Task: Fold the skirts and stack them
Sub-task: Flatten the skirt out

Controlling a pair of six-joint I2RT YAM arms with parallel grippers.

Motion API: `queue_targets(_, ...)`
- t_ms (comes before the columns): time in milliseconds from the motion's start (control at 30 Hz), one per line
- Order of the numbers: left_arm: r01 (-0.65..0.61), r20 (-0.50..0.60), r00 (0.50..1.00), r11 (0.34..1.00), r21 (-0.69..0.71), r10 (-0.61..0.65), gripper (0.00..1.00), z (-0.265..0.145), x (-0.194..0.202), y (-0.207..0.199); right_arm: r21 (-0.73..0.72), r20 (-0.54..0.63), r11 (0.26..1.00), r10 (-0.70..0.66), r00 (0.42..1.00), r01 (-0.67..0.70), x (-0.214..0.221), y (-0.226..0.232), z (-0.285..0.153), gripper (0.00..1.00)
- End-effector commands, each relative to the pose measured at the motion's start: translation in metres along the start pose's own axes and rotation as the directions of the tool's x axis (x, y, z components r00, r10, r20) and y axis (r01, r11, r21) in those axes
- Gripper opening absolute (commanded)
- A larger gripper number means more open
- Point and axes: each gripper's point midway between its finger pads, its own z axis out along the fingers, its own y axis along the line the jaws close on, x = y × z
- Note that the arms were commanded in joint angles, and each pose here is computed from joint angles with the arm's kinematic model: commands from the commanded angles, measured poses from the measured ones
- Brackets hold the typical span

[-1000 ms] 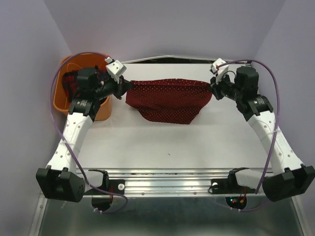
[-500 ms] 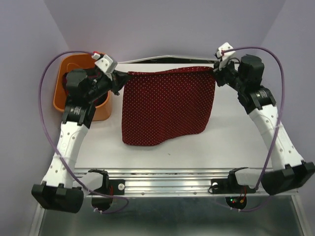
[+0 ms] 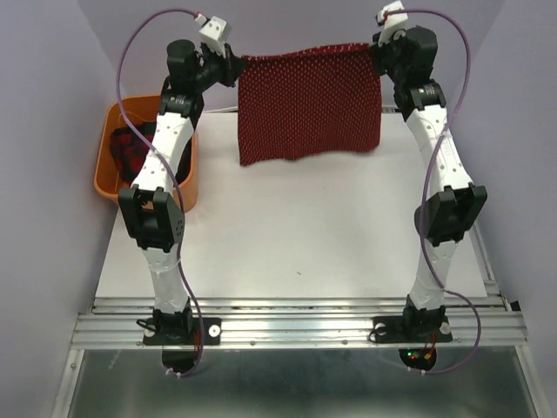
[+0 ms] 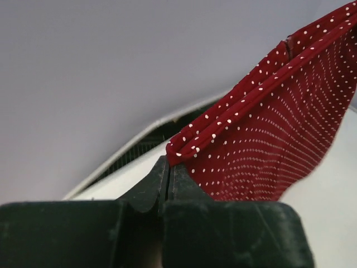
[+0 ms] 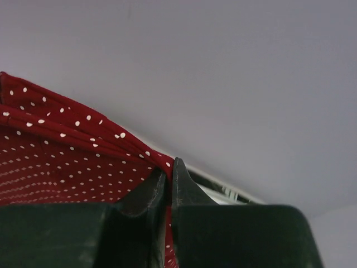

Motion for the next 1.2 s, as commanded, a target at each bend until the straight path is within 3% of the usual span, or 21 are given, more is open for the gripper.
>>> queue_targets(0,-0.158,0.356,0.914,0.979,-0.129,0.195,0.00,-0.037,-0.158,0.012,0.301,0.287,0.953,-0.080,0.955,-0.011,-0.117,-0.104,-0.042,0.01)
queue_targets(100,-0.250,0.405,0.870,0.960,-0.126,0.280,0.00,-0.046,-0.176,0.001,0.303,0.307,0.953,-0.127,0.943,0.029,-0.128,-0.107,-0.054,0.01)
queue_targets(167,-0.279,0.371,0.880,0.955,-0.101,0.296,0.00,-0.046,-0.156,-0.003,0.221,0.240,0.972,-0.138,0.961,0.084,-0.084,-0.085,-0.039,0.01)
queue_targets(233,-0.319,0.318,0.897,0.948,-0.013,0.306,0.00,-0.043,-0.123,-0.015,0.158,0.226,0.975,-0.187,0.956,0.154,-0.072,-0.067,-0.055,0.01)
queue_targets(267,-0.324,0.235,0.922,0.945,0.040,0.306,0.00,-0.036,-0.072,-0.014,0.098,0.258,0.977,-0.210,0.943,0.191,-0.066,-0.051,-0.057,0.01)
queue_targets(300,-0.343,0.223,0.923,0.934,0.098,0.315,0.00,-0.045,-0.058,-0.029,0.026,0.194,0.968,-0.248,0.949,0.248,-0.022,-0.031,-0.061,0.01)
queue_targets(367,-0.322,0.125,0.944,0.934,0.158,0.304,0.00,-0.053,0.004,-0.038,-0.085,0.188,0.952,-0.274,0.943,0.293,0.014,-0.002,-0.069,0.01)
queue_targets(400,-0.320,0.089,0.947,0.929,0.186,0.308,0.00,-0.059,0.027,-0.044,-0.160,0.116,0.931,-0.314,0.942,0.329,0.067,0.017,-0.073,0.01)
queue_targets(433,-0.263,-0.019,0.961,0.938,0.225,0.275,0.01,-0.068,0.083,-0.050,-0.187,0.111,0.917,-0.338,0.935,0.353,0.076,0.024,-0.086,0.01)
queue_targets(500,-0.350,-0.050,0.925,0.896,0.273,0.377,0.02,-0.090,0.108,-0.065,-0.260,0.090,0.869,-0.413,0.906,0.422,0.110,0.041,-0.101,0.01)
queue_targets(533,-0.290,-0.148,0.925,0.903,0.318,0.349,0.03,-0.109,0.157,-0.075,-0.322,0.040,0.850,-0.427,0.904,0.416,0.144,0.056,-0.120,0.01)
queue_targets(567,-0.359,-0.130,0.897,0.868,0.343,0.423,0.03,-0.123,0.159,-0.082,-0.364,0.033,0.827,-0.448,0.894,0.428,0.160,0.065,-0.131,0.01)
queue_targets(667,-0.335,-0.209,0.864,0.832,0.441,0.459,0.07,-0.171,0.212,-0.111,-0.528,0.002,0.725,-0.520,0.854,0.442,0.215,0.098,-0.183,0.01)
queue_targets(700,-0.388,-0.195,0.826,0.785,0.482,0.528,0.09,-0.180,0.223,-0.118,-0.562,0.014,0.688,-0.548,0.836,0.460,0.225,0.105,-0.195,0.01)
queue_targets(767,-0.364,-0.232,0.803,0.761,0.537,0.548,0.17,-0.208,0.246,-0.135,-0.666,-0.023,0.629,-0.554,0.832,0.401,0.260,0.127,-0.233,0.12)
queue_targets(833,-0.386,-0.216,0.771,0.709,0.591,0.600,0.29,-0.223,0.255,-0.147,-0.689,0.021,0.572,-0.597,0.802,0.445,0.259,0.131,-0.258,0.36)
queue_targets(867,-0.359,-0.235,0.765,0.699,0.618,0.600,0.46,-0.239,0.260,-0.155,-0.744,-0.006,0.539,-0.598,0.802,0.396,0.274,0.141,-0.282,0.84)
queue_targets(900,-0.357,-0.232,0.759,0.687,0.633,0.609,0.54,-0.247,0.259,-0.159,-0.755,-0.002,0.522,-0.606,0.795,0.396,0.274,0.143,-0.293,0.91)
queue_targets(933,-0.348,-0.233,0.748,0.667,0.659,0.621,0.77,-0.258,0.260,-0.165,-0.745,-0.005,0.535,-0.603,0.798,0.399,0.265,0.142,-0.308,0.95)
queue_targets(1033,-0.399,-0.199,0.733,0.648,0.648,0.650,0.88,-0.269,0.241,-0.170,-0.670,0.013,0.581,-0.613,0.790,0.463,0.240,0.131,-0.320,1.00)
queue_targets(1167,-0.398,-0.221,0.773,0.726,0.560,0.595,0.88,-0.268,0.218,-0.168,-0.583,0.020,0.656,-0.578,0.816,0.479,0.199,0.117,-0.316,1.00)
